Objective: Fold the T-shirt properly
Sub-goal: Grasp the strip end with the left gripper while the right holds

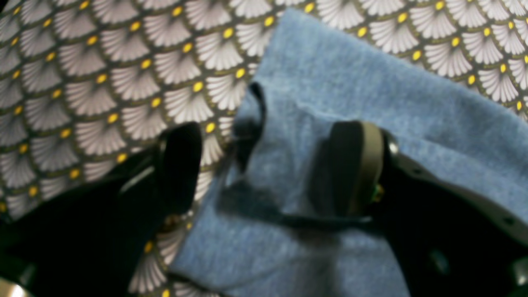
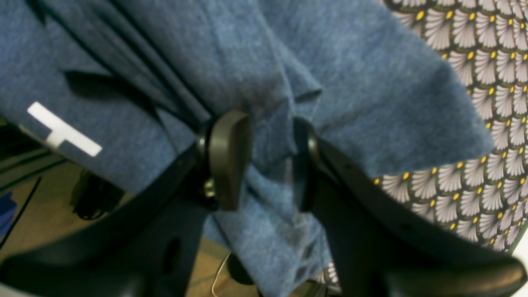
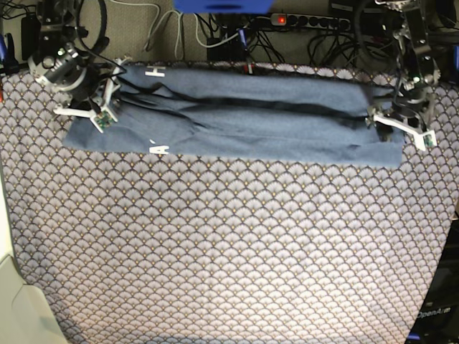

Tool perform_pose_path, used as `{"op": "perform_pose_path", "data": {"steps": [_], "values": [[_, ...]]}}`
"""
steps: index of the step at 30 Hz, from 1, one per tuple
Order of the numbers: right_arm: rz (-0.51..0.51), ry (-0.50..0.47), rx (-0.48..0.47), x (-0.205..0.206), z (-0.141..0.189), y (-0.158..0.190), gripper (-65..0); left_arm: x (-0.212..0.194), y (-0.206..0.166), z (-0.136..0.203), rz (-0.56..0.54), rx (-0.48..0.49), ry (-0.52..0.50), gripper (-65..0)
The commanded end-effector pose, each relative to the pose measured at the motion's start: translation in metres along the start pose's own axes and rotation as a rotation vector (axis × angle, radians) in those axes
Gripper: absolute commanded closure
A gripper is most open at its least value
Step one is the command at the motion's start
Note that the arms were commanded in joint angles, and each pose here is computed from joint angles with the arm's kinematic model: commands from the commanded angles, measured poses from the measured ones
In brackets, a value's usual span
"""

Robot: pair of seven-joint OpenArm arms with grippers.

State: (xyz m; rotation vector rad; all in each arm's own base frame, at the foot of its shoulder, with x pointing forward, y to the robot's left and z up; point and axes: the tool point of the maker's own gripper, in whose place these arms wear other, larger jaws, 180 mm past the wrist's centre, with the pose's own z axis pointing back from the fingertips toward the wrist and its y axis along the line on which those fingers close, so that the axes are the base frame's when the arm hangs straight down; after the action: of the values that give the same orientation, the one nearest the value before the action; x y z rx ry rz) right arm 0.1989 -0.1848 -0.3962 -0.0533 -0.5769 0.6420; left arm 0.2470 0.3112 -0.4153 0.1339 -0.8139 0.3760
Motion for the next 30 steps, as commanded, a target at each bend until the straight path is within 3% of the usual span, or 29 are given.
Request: {"op": "perform_pose_path", "data": {"steps": [1,15,17,23,24,30], "values": [[0.006,-0.019,-0.019,0.004,0.004,-0.006,-21.9,0.014,0.002,-0.001,-0.003,0.004,-0.038,-47.6],[-0.026,0.054,0.019,-0.023,-0.011,-0.003,-21.9,-0.008,0.005,-0.021,0.041,0.018,0.037,-46.8],[-0.024,0.052,0.016,-0.022,-0.011,-0.004,-21.9,-0.008,0.005,-0.021,0.041,0.018,0.037,-42.5],[-0.023,0.05,0.015,-0.022,-0.011,-0.005,-21.8,-0.01,0.006,-0.021,0.04,0.019,0.041,-12.9],[-0.023,0.05,0.015,-0.022,-0.011,-0.005,-21.8,-0.01,0.005,-0.021,0.041,0.019,0.042,-10.4],[-0.021,0.049,0.011,-0.021,-0.01,-0.006,-21.8,-0.012,0.007,-0.016,0.03,0.019,0.04,-9.6]]}}
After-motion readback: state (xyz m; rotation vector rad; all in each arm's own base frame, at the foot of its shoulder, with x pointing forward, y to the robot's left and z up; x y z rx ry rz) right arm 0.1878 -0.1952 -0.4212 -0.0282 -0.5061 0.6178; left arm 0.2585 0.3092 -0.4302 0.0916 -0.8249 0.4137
